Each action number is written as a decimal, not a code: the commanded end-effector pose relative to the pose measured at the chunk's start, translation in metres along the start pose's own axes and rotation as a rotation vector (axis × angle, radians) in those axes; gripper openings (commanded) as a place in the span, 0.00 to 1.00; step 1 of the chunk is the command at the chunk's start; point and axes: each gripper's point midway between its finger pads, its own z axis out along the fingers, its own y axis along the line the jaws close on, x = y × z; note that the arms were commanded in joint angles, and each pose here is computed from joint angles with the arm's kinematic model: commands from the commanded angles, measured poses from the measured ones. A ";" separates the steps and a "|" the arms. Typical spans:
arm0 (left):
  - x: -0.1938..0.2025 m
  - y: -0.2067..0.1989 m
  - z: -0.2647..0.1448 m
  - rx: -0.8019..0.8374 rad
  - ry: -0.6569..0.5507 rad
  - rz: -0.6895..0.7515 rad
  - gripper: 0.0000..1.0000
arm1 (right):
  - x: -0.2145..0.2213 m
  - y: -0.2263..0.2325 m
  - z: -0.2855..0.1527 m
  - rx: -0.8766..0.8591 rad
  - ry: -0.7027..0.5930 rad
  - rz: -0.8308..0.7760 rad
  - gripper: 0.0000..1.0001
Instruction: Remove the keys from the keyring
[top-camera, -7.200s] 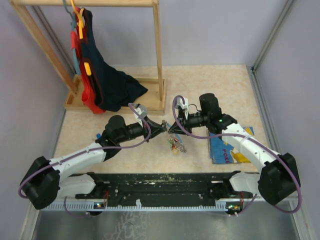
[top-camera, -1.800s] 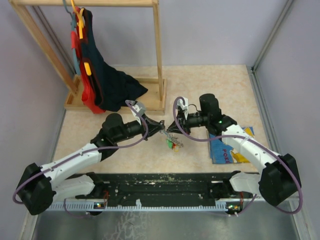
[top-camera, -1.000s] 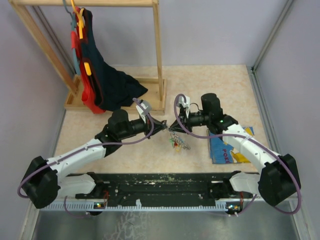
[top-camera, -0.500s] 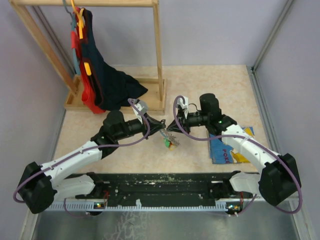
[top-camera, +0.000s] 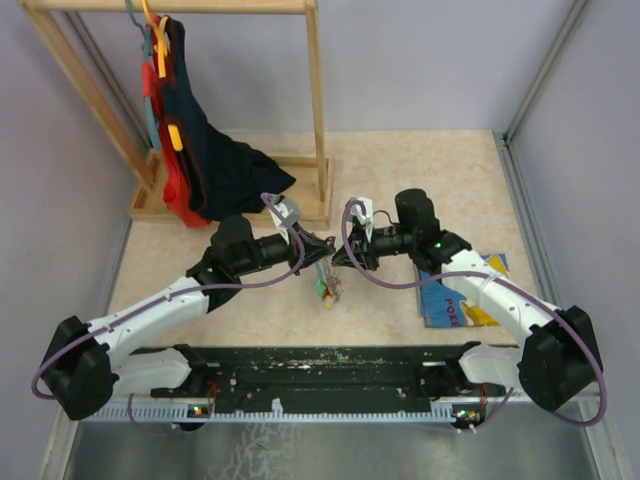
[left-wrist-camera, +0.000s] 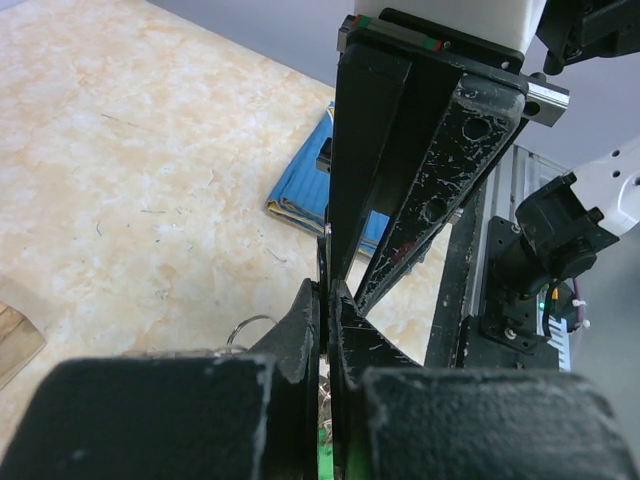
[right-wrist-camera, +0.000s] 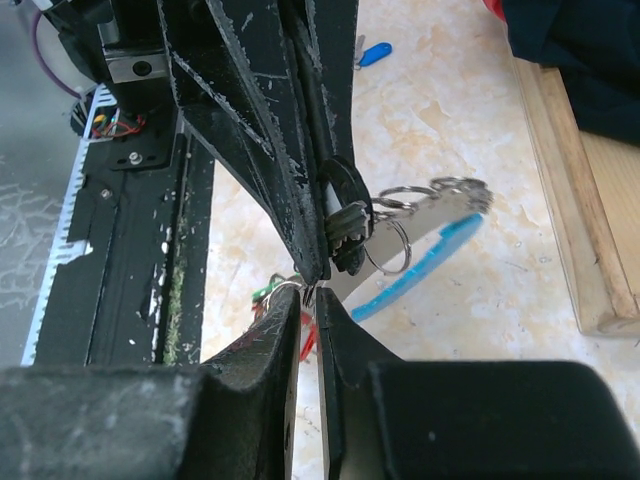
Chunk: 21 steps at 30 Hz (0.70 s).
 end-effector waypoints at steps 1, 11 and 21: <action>-0.036 -0.009 0.006 0.048 -0.094 0.044 0.00 | -0.007 -0.001 0.002 0.002 -0.009 -0.046 0.12; -0.038 -0.014 0.007 0.077 -0.103 0.032 0.00 | -0.008 -0.010 0.001 0.054 -0.002 -0.038 0.15; -0.037 -0.018 0.012 0.114 -0.108 0.002 0.00 | -0.010 -0.015 0.000 0.084 -0.003 -0.038 0.17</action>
